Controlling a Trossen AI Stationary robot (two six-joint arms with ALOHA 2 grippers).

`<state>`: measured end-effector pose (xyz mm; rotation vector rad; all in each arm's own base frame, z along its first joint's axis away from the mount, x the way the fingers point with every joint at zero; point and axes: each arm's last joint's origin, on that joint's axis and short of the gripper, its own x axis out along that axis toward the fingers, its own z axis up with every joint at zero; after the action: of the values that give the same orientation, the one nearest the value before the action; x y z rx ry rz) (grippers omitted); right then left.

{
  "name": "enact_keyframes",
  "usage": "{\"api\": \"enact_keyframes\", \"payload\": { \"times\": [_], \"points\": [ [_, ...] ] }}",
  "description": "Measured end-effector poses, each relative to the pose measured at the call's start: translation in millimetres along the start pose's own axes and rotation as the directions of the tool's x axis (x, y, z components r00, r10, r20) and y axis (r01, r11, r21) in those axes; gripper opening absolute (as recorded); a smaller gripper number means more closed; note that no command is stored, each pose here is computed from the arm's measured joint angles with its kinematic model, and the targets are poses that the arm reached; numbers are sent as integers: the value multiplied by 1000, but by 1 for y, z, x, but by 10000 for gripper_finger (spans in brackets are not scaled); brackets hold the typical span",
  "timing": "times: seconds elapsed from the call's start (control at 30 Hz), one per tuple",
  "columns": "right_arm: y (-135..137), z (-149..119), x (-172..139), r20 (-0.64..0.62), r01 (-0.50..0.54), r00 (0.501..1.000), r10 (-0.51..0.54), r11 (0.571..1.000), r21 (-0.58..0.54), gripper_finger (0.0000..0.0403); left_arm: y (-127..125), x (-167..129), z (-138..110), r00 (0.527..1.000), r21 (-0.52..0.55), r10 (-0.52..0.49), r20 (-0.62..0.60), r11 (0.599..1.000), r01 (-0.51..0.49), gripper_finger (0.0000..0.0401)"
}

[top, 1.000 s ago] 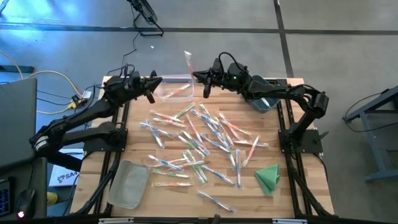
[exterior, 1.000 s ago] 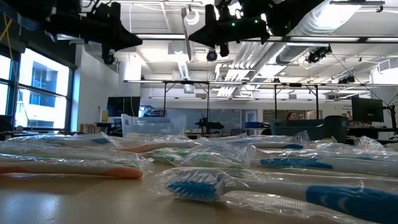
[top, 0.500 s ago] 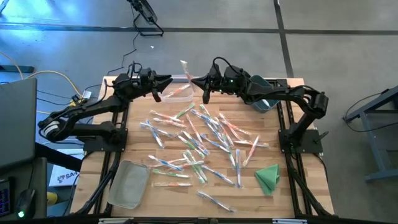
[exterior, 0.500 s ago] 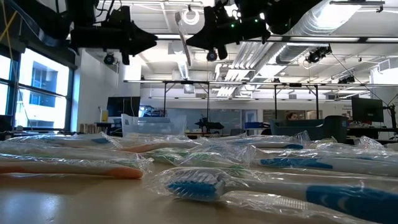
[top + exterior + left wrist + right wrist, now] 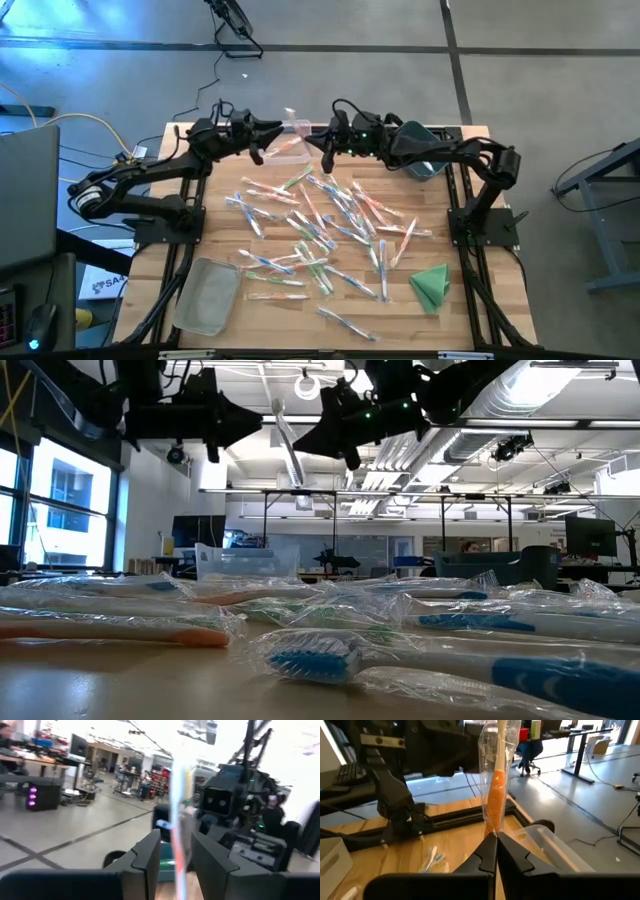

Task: Pick & Place Toothbrushes
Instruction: Put the orange toothbrush into the transparent bin

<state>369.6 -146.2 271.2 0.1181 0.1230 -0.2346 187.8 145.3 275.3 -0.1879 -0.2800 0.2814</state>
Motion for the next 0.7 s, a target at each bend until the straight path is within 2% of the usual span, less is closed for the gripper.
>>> {"api": "enact_keyframes", "payload": {
  "times": [0.37, 0.7],
  "points": [
    [4, -1, 2, 14, -1, 1000, 1, 1000, -4, 3, 3, 24, -3, 998, 9, -42, -40, 999, 43, 106],
    [2, 0, 2, 15, 9, 1000, -9, 1000, -2, 3, 3, 27, -2, 996, -8, -81, -50, 997, 80, 106]
  ]
}}
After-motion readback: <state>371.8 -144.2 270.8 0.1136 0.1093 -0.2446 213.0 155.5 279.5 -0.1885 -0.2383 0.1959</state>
